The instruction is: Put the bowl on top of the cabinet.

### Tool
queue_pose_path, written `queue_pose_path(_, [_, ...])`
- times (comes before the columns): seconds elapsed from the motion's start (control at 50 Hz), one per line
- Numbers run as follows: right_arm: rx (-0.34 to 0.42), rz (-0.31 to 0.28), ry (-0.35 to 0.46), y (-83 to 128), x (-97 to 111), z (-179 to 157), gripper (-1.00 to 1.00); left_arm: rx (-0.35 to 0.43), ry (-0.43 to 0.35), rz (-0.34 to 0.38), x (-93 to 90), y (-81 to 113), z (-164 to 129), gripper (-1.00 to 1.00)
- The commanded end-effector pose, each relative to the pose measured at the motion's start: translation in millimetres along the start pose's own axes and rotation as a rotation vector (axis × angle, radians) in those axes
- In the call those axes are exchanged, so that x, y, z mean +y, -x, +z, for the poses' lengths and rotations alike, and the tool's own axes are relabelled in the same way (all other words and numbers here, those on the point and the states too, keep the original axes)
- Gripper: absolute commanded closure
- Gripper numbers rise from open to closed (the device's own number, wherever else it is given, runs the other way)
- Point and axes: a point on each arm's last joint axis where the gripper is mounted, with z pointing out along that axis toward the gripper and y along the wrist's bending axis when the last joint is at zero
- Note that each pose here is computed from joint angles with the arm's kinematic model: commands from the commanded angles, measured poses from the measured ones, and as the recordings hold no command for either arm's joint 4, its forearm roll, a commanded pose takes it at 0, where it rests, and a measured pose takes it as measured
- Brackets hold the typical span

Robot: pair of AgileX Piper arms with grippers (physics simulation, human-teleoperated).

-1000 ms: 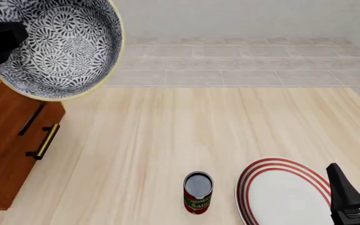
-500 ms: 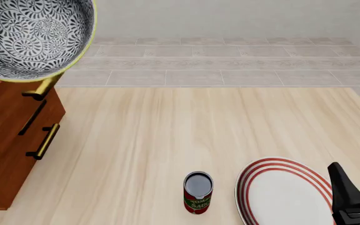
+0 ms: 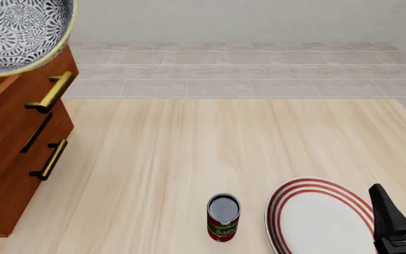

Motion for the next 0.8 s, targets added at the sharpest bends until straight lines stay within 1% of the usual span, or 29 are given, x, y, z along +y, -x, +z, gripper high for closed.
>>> queue_pose_path(0.02, [0.002,0.001,0.000,-2.4,0.1,0.2,-1.00,-0.024,0.043,-0.014,6.0,4.9,-0.8,1.00])
queue_pose_path(0.06, [0.004,0.001,0.000,-3.2,0.1,0.3,-1.00,-0.027,0.043,-0.015,5.9,6.0,-1.7,1.00])
queue_pose_path(0.1, [0.004,0.002,0.000,-3.5,0.1,0.3,-1.00,-0.022,0.083,-0.012,11.3,7.7,2.7,1.00])
queue_pose_path(0.16, [0.005,0.002,0.000,-4.1,0.1,0.4,-1.00,-0.030,0.086,-0.022,11.8,8.5,1.5,1.00])
queue_pose_path(0.18, [0.005,0.002,0.000,-3.9,0.1,0.4,-1.00,-0.032,0.113,-0.024,16.0,9.5,3.4,1.00])
queue_pose_path(0.22, [0.003,0.001,0.000,-3.5,0.1,0.3,-1.00,-0.032,0.107,-0.029,14.9,9.3,2.8,1.00])
queue_pose_path(0.24, [0.004,0.002,0.001,-3.4,0.2,0.3,-1.00,-0.032,0.125,-0.035,17.8,9.8,4.0,1.00])
queue_pose_path(0.28, [0.003,0.002,0.001,-3.4,0.1,0.3,-1.00,-0.036,0.125,-0.037,17.4,10.7,2.6,1.00])
queue_pose_path(0.34, [0.003,0.003,0.001,-3.0,0.2,0.3,-1.00,-0.040,0.155,-0.052,22.4,11.2,4.1,1.00])
queue_pose_path(0.38, [0.003,0.003,0.001,-3.1,0.2,0.3,-1.00,-0.043,0.151,-0.057,21.6,11.3,3.1,1.00])
queue_pose_path(0.42, [0.004,0.001,0.002,-3.3,0.2,0.3,-1.00,-0.047,0.168,-0.067,24.3,12.2,3.8,1.00])
queue_pose_path(0.54, [0.004,0.001,0.003,-3.4,0.3,0.3,-1.00,-0.056,0.184,-0.078,26.3,14.9,3.3,1.00])
queue_pose_path(0.58, [0.005,0.000,0.004,-4.1,0.3,0.4,-1.00,-0.061,0.205,-0.091,29.6,16.2,3.6,1.00])
queue_pose_path(0.62, [0.004,-0.001,0.005,-3.6,0.4,0.3,-1.00,-0.061,0.204,-0.100,29.5,16.0,3.8,1.00])
queue_pose_path(0.64, [0.004,-0.001,0.006,-3.4,0.4,0.3,-1.00,-0.067,0.222,-0.103,32.5,16.7,4.1,1.00])
queue_pose_path(0.74, [0.003,-0.003,0.006,-3.0,0.4,0.3,-1.00,-0.079,0.227,-0.129,32.7,18.8,1.6,1.00])
queue_pose_path(0.78, [0.002,-0.003,0.007,-2.6,0.4,0.3,-1.00,-0.079,0.225,-0.121,31.9,20.1,1.6,1.00])
queue_pose_path(0.8, [0.002,-0.004,0.006,-2.2,0.4,0.2,-1.00,-0.078,0.229,-0.130,32.8,20.1,2.9,1.00])
